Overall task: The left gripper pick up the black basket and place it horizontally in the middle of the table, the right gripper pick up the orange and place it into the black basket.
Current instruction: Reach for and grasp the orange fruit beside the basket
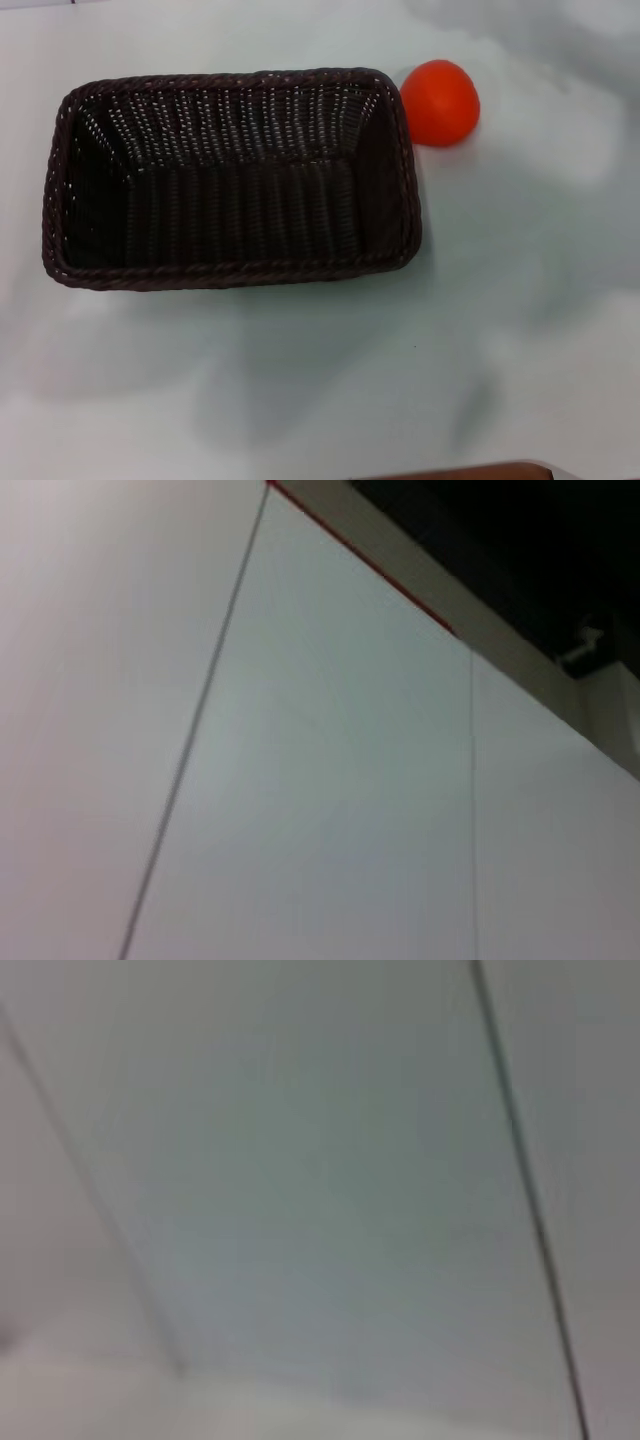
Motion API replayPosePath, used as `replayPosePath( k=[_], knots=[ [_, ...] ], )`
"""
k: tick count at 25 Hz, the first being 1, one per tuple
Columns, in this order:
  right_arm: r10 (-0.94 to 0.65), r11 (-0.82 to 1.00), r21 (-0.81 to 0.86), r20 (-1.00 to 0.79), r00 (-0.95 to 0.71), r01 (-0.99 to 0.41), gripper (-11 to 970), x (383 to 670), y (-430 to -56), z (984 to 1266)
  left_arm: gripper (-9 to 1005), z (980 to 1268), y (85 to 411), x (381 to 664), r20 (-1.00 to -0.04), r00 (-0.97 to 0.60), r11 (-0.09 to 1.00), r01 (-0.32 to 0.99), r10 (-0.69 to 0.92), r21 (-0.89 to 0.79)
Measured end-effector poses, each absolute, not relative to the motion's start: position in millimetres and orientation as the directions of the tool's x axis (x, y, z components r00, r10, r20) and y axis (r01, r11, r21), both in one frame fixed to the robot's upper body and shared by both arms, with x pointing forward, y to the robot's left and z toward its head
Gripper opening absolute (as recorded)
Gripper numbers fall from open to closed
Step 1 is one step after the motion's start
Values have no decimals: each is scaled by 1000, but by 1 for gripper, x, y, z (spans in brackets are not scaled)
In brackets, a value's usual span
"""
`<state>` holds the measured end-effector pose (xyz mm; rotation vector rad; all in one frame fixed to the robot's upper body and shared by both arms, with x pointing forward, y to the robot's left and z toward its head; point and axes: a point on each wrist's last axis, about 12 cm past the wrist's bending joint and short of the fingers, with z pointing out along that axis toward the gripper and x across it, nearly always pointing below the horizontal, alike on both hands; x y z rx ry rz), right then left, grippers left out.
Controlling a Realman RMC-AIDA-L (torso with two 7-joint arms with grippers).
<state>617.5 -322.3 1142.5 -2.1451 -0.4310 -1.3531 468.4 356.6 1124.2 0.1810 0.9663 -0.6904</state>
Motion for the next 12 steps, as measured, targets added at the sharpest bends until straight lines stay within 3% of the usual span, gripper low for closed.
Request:
replayPosePath(
  k=[6, 12],
  knots=[
    [284, -745, -230, 740, 609, 626, 759, 630, -306, 1175, 599, 1115, 352, 469, -813, 373, 789, 592, -448, -164],
    [486, -726, -139, 589, 645, 674, 752, 638, -281, 1174, 598, 1112, 351, 467, -823, 365, 794, 587, -435, -159]
  ],
)
